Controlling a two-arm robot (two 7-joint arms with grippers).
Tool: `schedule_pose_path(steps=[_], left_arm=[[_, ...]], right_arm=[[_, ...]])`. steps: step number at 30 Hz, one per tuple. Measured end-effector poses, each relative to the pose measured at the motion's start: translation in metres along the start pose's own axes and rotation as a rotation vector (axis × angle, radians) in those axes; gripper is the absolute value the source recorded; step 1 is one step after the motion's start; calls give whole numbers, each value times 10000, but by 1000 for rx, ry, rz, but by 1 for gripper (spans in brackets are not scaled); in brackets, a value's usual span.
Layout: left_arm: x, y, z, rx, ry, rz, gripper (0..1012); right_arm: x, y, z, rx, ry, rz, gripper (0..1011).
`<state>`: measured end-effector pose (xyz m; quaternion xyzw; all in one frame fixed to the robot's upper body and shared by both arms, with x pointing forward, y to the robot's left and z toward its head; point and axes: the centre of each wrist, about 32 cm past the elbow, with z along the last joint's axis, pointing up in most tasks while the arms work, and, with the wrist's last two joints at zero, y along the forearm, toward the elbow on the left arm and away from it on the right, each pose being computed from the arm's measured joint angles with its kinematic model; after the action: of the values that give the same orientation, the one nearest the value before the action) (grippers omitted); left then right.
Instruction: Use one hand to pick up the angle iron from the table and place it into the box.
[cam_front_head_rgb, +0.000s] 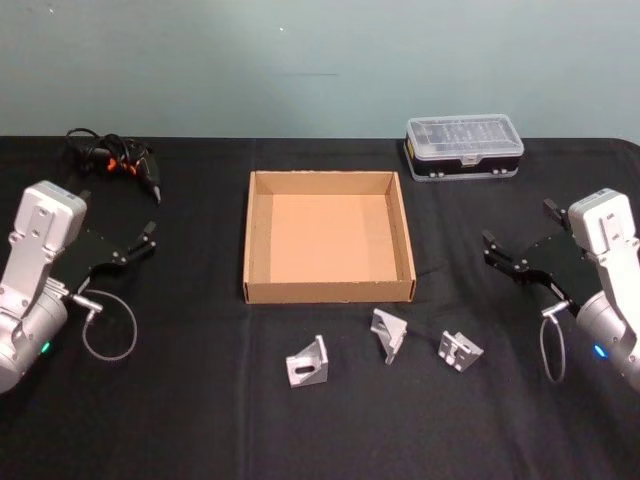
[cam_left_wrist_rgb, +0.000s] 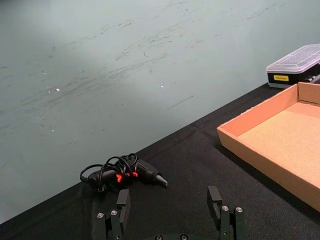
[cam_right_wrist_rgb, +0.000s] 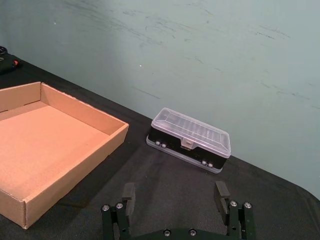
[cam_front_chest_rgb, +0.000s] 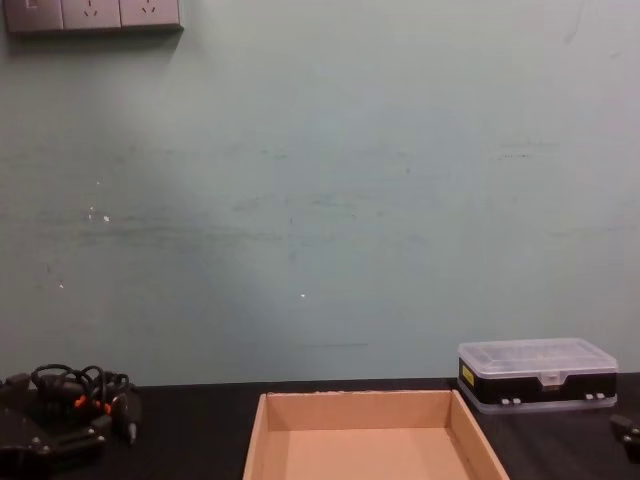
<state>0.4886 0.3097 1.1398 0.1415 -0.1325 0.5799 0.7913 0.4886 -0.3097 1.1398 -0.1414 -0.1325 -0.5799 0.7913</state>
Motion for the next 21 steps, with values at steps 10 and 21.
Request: schedule_pose_path(steps=[10, 21], left_arm=[[0, 0, 0, 0, 0, 0, 1011], [0, 0, 0, 0, 0, 0, 1011]], right_arm=[[0, 0, 0, 0, 0, 0, 1004], [0, 0, 0, 0, 0, 0, 1004]])
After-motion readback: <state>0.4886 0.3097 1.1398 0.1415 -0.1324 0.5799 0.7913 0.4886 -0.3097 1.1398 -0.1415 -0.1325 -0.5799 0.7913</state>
